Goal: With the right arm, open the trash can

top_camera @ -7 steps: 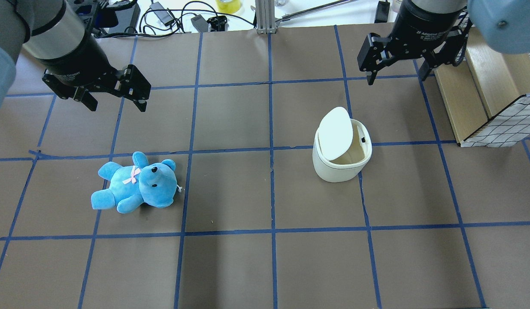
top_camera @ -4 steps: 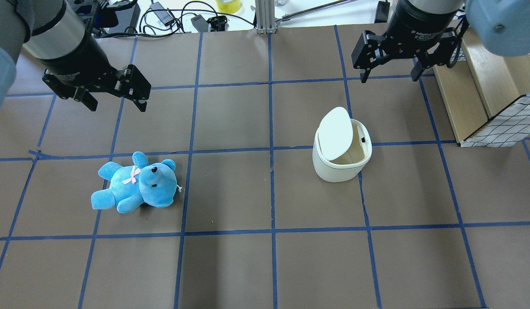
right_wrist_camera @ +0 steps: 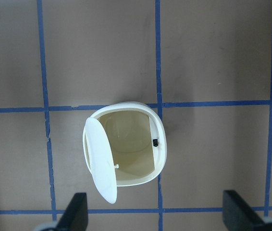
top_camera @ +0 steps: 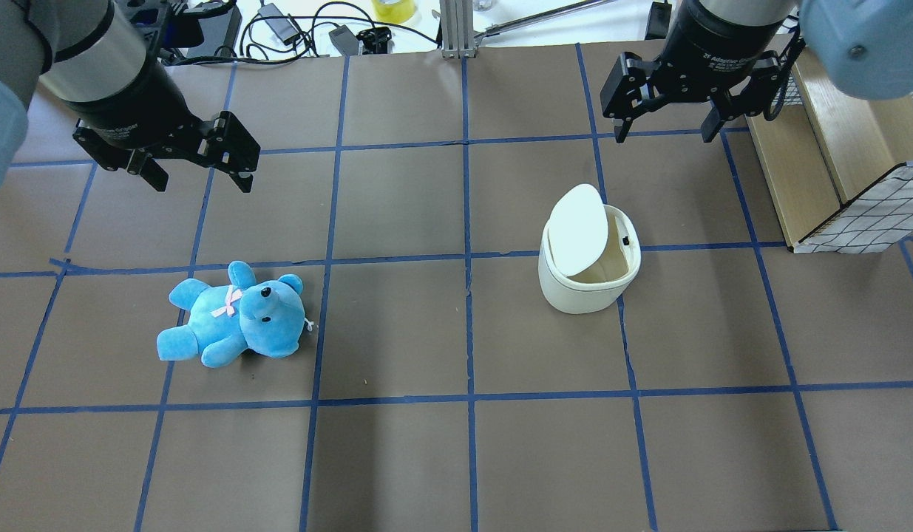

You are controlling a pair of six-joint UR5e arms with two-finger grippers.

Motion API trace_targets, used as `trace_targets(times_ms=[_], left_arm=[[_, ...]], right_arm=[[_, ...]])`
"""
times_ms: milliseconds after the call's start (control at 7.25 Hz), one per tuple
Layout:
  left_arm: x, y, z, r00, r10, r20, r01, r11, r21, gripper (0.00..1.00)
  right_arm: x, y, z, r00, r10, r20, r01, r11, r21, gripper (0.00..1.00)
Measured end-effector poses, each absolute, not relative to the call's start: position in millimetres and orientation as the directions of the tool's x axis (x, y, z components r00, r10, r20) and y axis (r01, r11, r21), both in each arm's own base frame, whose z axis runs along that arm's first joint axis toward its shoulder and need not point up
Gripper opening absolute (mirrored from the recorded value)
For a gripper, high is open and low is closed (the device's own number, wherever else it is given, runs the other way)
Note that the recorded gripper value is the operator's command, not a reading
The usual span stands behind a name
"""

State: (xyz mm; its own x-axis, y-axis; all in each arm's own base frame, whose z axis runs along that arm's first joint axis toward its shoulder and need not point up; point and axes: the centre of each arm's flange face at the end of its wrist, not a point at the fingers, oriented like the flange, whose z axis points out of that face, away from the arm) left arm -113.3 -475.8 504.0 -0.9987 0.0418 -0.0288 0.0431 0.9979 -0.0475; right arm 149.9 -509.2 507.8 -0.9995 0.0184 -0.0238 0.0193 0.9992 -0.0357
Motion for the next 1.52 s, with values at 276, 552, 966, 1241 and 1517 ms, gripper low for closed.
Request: trace_targets(times_ms=[276, 552, 966, 1241, 1517], left_arm=[[-113.3, -475.8, 504.0, -0.999, 0.042, -0.029, 0.044, 0.998, -0.047, 1.00], [-113.3, -475.8, 504.0, -0.999, 0.041, -0.029, 0.043, 0.998, -0.047, 1.00], [-113.3, -475.8, 504.0, -0.999, 0.042, -0.029, 0.043, 0.998, -0.047, 1.00], [-113.3, -475.8, 504.0, -0.999, 0.042, -0.029, 0.043, 0.998, -0.048, 1.00], [-113.3, -475.8, 504.0, -0.999, 0.042, -0.029, 0.043, 0.998, -0.048, 1.00]], right_arm=[[149.7, -508.3, 506.1, -1.000, 0.016, -0.022, 0.017, 1.000, -0.023, 1.00], [149.2, -503.1, 500.8, -1.000, 0.019, -0.018, 0.018, 0.999, 0.030, 1.00], [149.2, -501.3, 499.6, -1.000, 0.020, -0.016, 0.019, 0.999, 0.047, 1.00], [149.3, -501.3, 499.7, -1.000, 0.020, -0.016, 0.019, 0.999, 0.048, 1.00], [149.3, -501.4, 499.9, -1.000, 0.020, -0.016, 0.019, 0.999, 0.046, 1.00]])
